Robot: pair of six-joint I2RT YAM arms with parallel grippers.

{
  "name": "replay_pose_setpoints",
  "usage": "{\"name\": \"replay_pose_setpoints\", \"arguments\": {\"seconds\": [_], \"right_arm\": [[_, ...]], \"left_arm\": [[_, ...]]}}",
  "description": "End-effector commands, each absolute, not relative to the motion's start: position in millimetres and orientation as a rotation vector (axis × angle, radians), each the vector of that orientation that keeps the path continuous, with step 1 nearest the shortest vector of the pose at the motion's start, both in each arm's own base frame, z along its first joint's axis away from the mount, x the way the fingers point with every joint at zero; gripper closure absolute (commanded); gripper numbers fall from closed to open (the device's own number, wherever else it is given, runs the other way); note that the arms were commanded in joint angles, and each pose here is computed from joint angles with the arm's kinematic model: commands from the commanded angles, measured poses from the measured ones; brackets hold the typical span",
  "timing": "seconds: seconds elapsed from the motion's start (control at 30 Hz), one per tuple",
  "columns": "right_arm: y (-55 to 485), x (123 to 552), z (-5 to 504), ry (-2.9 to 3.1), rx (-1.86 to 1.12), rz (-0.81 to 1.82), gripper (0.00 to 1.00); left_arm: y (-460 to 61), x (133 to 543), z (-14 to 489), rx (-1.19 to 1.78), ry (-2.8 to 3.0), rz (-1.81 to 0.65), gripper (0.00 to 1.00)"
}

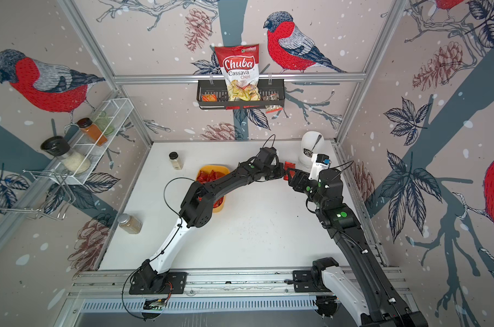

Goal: Take the tea bags out of the storage box
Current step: Place the tea bag at the center of the board.

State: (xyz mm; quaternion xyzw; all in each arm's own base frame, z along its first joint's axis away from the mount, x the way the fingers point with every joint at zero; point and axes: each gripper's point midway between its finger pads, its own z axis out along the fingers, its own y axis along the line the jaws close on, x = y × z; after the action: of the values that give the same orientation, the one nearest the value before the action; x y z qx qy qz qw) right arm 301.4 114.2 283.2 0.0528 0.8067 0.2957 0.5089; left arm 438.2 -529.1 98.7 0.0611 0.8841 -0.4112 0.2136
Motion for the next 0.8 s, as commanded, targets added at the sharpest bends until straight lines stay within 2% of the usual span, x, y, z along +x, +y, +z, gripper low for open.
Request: {"name": "replay_pose_setpoints", "arguments": {"seconds": [0.0, 0.23, 0.27, 0.33, 0.4, 0.47, 0.57, 0.77], "right_arm": [[113.9, 298.2, 277.7, 1.960, 0.133, 0.719, 0.33], [112.0, 298.8, 272.8, 1.970, 0.133, 0.704, 0.33], [111.9, 299.0, 272.1, 1.972, 0.134, 0.703, 0.33], [111.9, 299.6, 272.0, 1.971, 0.137, 0.705, 0.32], [111.9, 300.4, 270.8, 1.972, 0.143, 0.708, 0.31], [112.8, 301.2, 269.8, 1.973, 0.148, 0.714, 0.30], [116.6, 303.2, 270.4, 1.967, 0.149, 0.744, 0.29], [135.8, 307.9, 264.3, 1.975, 0.129, 0.795, 0.30]], "left_arm": [[-542.1, 446.4, 96.9, 0.120, 2.409, -1.225, 1.00], [-548.9, 445.0, 65.2, 0.114, 2.457, -1.249, 1.00], [-548.3, 444.9, 65.3, 0.122, 2.457, -1.239, 0.90], [-543.4, 446.6, 72.9, 0.130, 2.450, -1.191, 0.64], [-537.4, 449.5, 88.1, 0.146, 2.425, -1.150, 0.50], [-530.5, 451.4, 105.9, 0.164, 2.397, -1.113, 0.43], [-516.3, 451.6, 138.5, 0.192, 2.354, -1.059, 0.42], [-451.9, 442.4, 196.8, 0.194, 2.299, -0.902, 0.50]]}}
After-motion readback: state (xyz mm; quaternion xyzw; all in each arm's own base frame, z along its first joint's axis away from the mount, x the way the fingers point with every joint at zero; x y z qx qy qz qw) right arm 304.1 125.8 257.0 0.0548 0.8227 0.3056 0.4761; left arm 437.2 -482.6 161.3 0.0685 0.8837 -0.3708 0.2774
